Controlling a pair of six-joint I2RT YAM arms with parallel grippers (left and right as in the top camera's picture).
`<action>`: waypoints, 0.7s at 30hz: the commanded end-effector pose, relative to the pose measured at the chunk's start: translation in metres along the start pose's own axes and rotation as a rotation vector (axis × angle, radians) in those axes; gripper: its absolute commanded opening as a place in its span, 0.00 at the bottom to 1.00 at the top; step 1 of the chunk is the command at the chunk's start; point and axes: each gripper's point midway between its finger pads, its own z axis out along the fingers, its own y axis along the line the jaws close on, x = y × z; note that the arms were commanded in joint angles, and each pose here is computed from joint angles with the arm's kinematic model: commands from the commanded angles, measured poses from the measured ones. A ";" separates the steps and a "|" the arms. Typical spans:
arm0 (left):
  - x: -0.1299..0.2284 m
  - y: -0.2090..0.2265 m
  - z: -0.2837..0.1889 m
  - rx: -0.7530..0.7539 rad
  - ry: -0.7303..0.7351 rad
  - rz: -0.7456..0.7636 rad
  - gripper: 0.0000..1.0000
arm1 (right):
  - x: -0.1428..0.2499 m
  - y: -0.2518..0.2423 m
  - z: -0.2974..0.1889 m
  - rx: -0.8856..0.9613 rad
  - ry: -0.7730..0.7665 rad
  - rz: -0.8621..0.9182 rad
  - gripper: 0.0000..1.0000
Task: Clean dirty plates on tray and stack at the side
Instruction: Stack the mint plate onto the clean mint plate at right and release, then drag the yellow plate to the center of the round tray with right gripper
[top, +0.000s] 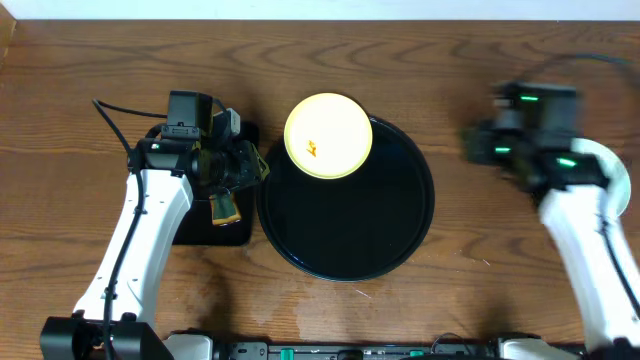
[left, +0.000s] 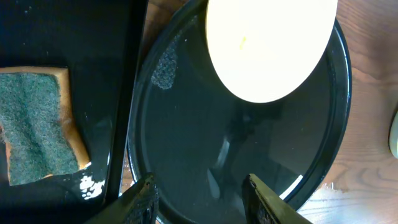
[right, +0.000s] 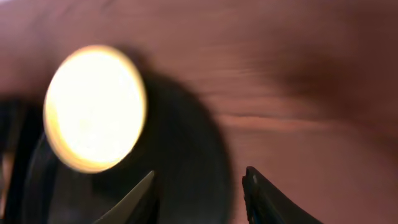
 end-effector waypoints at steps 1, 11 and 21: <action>-0.003 -0.001 -0.005 -0.002 -0.011 0.011 0.45 | 0.025 0.048 0.052 -0.105 0.081 -0.305 0.42; 0.001 0.001 -0.005 -0.009 0.007 0.018 0.46 | 0.032 0.068 0.164 -0.115 0.004 -0.392 0.47; 0.002 0.001 -0.005 -0.010 0.008 0.018 0.46 | 0.053 0.055 0.190 -0.094 0.060 -0.269 0.01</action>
